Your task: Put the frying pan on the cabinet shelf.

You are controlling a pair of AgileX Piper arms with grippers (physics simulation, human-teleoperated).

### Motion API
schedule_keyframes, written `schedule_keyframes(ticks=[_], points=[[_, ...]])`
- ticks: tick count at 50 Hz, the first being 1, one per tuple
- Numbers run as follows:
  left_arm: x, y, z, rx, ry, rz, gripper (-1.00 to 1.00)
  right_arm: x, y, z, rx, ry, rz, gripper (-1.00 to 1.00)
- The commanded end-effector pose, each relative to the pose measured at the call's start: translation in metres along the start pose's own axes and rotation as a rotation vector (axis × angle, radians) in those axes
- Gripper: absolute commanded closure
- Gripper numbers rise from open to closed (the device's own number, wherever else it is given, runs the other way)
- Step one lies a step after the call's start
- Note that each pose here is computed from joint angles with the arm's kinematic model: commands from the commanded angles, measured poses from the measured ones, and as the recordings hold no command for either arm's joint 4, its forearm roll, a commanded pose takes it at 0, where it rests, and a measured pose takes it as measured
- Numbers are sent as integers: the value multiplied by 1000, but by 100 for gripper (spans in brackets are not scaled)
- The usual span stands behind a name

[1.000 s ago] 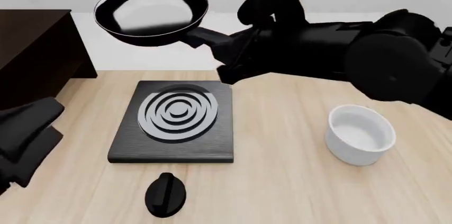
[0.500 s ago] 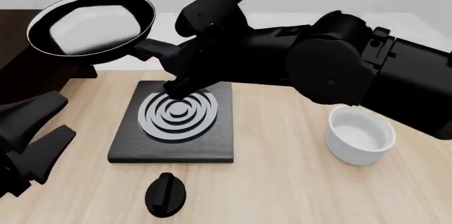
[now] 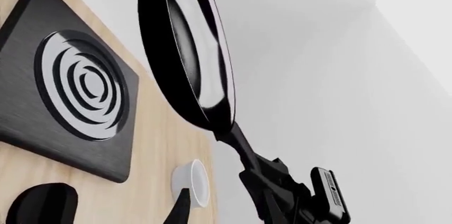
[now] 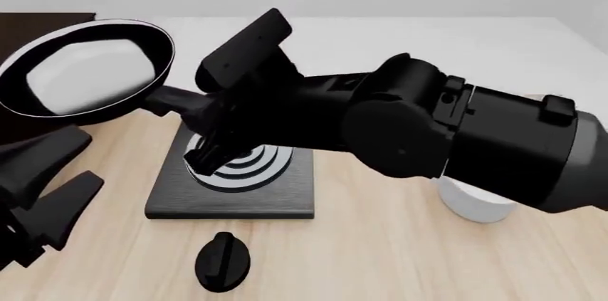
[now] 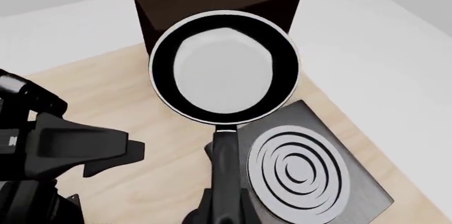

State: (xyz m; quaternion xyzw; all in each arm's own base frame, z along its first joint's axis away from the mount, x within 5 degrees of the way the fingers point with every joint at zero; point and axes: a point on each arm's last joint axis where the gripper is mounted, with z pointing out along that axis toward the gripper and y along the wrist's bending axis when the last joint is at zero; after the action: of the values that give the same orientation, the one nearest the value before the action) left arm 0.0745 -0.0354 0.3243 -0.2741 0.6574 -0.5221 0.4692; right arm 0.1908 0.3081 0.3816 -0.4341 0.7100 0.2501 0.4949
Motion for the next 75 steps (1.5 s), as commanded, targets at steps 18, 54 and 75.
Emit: schedule_keyframes(ticks=[18,54,75], points=[[1,3,0,-4,4,-5,-100,-5,20,8,-48,-49,7,100],[2,6,2,-10,3,-7,-100,-2,60,17,-143,-52,-13,100],[5,14,4,-21,11,-14,-100,-6,77,8,-188,-83,-12,100]])
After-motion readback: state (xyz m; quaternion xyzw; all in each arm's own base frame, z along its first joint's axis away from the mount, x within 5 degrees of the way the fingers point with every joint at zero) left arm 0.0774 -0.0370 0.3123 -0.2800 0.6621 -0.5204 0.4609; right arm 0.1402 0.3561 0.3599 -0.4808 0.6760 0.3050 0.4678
